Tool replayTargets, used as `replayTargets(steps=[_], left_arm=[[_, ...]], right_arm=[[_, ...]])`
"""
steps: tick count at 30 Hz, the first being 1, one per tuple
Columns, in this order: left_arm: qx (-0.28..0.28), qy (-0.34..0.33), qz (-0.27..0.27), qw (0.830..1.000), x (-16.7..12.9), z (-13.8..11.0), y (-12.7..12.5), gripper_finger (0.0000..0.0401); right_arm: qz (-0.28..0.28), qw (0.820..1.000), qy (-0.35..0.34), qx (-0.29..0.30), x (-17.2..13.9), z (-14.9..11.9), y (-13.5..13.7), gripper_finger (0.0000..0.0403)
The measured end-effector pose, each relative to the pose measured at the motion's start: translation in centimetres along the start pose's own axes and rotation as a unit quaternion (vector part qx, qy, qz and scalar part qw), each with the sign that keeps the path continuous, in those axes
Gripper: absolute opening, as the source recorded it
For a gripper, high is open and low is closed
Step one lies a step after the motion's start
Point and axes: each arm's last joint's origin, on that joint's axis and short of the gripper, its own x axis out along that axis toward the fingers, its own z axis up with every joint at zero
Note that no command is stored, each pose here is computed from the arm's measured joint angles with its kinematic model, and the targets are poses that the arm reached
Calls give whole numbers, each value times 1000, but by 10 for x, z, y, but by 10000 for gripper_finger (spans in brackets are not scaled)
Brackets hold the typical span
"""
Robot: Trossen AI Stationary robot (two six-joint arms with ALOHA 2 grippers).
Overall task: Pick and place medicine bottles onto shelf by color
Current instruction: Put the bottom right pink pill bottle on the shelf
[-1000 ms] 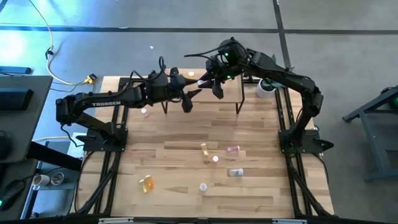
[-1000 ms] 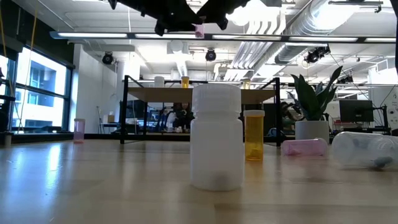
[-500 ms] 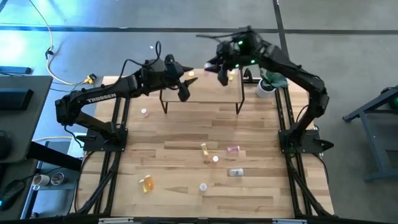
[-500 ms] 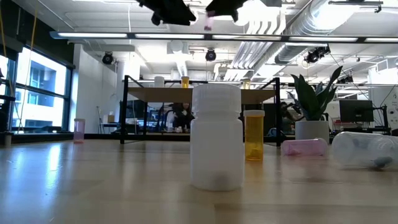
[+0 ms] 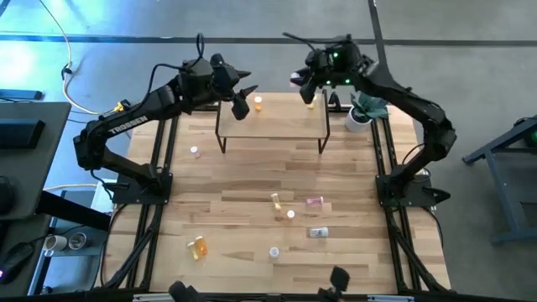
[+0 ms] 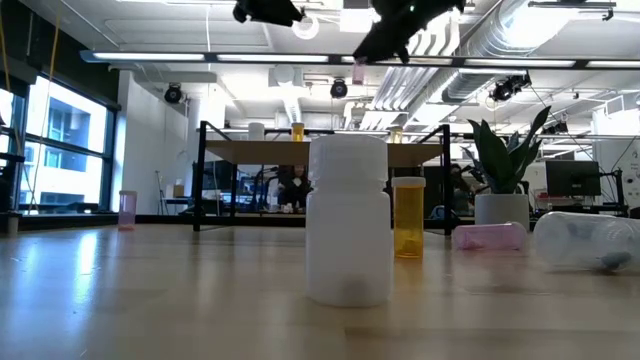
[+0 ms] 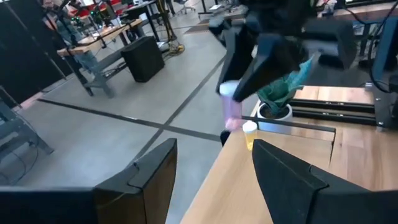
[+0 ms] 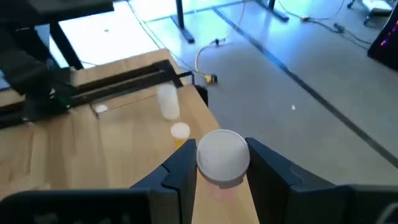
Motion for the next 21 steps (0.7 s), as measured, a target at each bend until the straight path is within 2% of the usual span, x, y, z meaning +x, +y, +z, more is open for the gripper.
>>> replayTargets(steps=[8,15,21], left_arm=[[-17,3,-4,1000,1,-3,17,197],[-24,4,2,1000,1,-7,30,197],[-27,8,12,1000,1,-9,36,197]], right_arm=[[6,1000,-5,17,29,-35,0,105],[12,999,31,14,60,-55,2,105],[-1,998,59,14,74,-66,1,105]])
